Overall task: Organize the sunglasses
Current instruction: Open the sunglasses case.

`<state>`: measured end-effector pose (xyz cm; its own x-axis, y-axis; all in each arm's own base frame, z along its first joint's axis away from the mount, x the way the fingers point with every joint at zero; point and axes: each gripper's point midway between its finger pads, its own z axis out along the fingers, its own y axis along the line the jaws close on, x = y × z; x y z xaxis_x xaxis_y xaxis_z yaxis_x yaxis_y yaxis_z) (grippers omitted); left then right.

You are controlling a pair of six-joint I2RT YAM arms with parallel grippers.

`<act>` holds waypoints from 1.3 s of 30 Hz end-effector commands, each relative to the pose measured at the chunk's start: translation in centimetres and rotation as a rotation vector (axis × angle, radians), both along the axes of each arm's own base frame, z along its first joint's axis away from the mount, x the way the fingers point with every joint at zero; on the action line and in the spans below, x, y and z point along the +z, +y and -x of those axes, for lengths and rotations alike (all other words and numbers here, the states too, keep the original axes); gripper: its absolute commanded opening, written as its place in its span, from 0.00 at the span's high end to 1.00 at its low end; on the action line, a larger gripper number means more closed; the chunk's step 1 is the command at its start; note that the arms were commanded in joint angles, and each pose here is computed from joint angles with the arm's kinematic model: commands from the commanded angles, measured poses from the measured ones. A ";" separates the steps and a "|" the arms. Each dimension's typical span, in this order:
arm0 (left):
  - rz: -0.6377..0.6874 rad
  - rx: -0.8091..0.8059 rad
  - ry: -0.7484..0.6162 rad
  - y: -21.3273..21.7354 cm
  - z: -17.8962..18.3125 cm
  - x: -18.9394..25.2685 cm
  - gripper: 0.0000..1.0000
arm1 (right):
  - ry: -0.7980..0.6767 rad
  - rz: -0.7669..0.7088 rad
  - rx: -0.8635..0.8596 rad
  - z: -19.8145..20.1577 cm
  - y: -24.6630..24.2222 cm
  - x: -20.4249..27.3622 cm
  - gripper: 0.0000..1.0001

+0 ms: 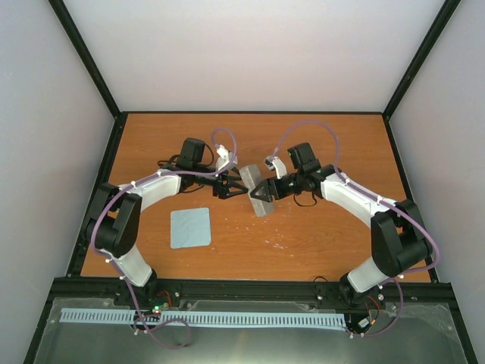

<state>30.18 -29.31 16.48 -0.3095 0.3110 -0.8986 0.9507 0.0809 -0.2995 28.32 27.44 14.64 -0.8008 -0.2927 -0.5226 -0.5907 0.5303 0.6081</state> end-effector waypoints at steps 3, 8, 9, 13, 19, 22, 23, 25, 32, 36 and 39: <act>0.023 -0.042 0.016 -1.5 -0.1 0.1 0.33 | -0.049 -0.087 0.076 1.1 2.1 2.3 0.63; 0.006 -0.030 0.024 -1.8 -0.9 -0.8 0.35 | -0.061 -0.106 0.113 2.2 2.5 3.0 0.62; -0.001 -0.026 0.025 -1.8 -1.1 -1.2 0.36 | -0.061 -0.115 0.120 2.5 2.5 3.2 0.61; -0.021 -0.012 0.027 -1.9 -1.7 -2.3 0.37 | -0.080 -0.139 0.137 3.3 2.3 4.2 0.60; -0.063 0.011 0.036 -2.0 -2.7 -4.5 0.40 | -0.104 -0.175 0.155 4.2 2.1 5.6 0.59; -0.077 0.023 0.043 -2.1 -3.3 -5.2 0.41 | -0.105 -0.192 0.164 4.6 2.1 6.0 0.59; -0.082 0.027 0.044 -2.1 -3.5 -5.4 0.41 | -0.104 -0.196 0.167 4.7 2.1 6.1 0.60; -0.094 0.037 0.043 -2.2 -3.8 -5.8 0.42 | -0.103 -0.202 0.170 4.8 2.1 6.1 0.62; -0.166 0.099 0.022 -1.7 -5.3 -7.8 0.43 | -0.124 -0.234 0.188 5.7 1.9 7.5 0.71; -0.188 0.121 0.024 -1.8 -6.1 -8.5 0.45 | -0.129 -0.231 0.182 6.0 1.6 7.8 0.74; -0.202 0.141 0.019 -1.7 -6.7 -8.7 0.45 | -0.117 -0.227 0.177 6.1 1.5 7.5 0.74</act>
